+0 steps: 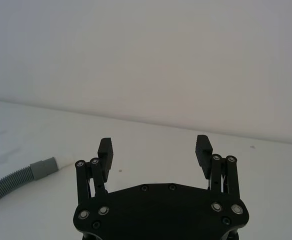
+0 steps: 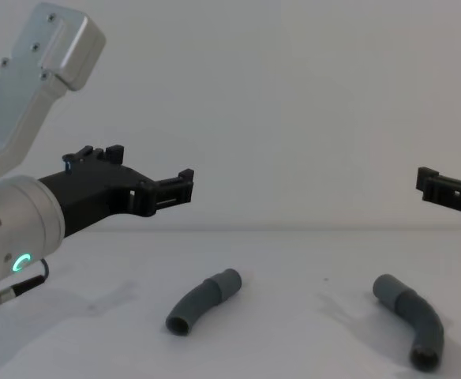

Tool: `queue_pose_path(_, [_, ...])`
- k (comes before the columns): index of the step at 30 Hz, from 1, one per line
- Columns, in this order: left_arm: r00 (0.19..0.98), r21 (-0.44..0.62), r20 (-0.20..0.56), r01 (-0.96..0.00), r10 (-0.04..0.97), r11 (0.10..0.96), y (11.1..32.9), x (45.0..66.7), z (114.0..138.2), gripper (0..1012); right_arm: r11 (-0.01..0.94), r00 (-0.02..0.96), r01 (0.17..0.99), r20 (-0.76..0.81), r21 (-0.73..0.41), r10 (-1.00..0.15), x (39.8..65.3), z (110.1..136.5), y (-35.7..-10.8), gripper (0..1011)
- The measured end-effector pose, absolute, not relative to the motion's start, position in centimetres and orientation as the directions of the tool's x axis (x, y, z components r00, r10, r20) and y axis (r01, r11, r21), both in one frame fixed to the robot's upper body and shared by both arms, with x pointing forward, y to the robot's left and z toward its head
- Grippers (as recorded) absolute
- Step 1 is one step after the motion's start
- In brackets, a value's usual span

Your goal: Use both hands to pick up one end of the pipe from the table, align the ends, and insert them.

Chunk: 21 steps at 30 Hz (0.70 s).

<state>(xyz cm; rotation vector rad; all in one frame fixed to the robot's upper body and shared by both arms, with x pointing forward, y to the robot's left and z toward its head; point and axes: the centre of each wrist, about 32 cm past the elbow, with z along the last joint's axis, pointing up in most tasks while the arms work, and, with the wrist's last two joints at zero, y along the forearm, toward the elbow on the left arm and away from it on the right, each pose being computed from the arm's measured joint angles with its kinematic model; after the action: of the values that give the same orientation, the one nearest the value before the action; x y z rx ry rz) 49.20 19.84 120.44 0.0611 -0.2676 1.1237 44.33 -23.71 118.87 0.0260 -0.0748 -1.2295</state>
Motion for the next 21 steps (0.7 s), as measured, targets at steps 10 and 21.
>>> queue_pose_path(10, [0.404, -0.086, 0.242, -0.897, 0.882, 0.434, 19.84, 49.2, 120.44, 1001, 0.335, 0.333, 0.94, 0.043, 0.06, -0.942, 44.33, 118.87, -23.71, 1001])
queue_pose_path(21, [0.438, -0.04, 0.232, -0.888, 0.868, 0.459, 20.12, 49.27, 120.9, 1001, 0.335, 0.333, 0.94, 0.043, 0.06, -0.942, 44.33, 118.87, -23.71, 1001])
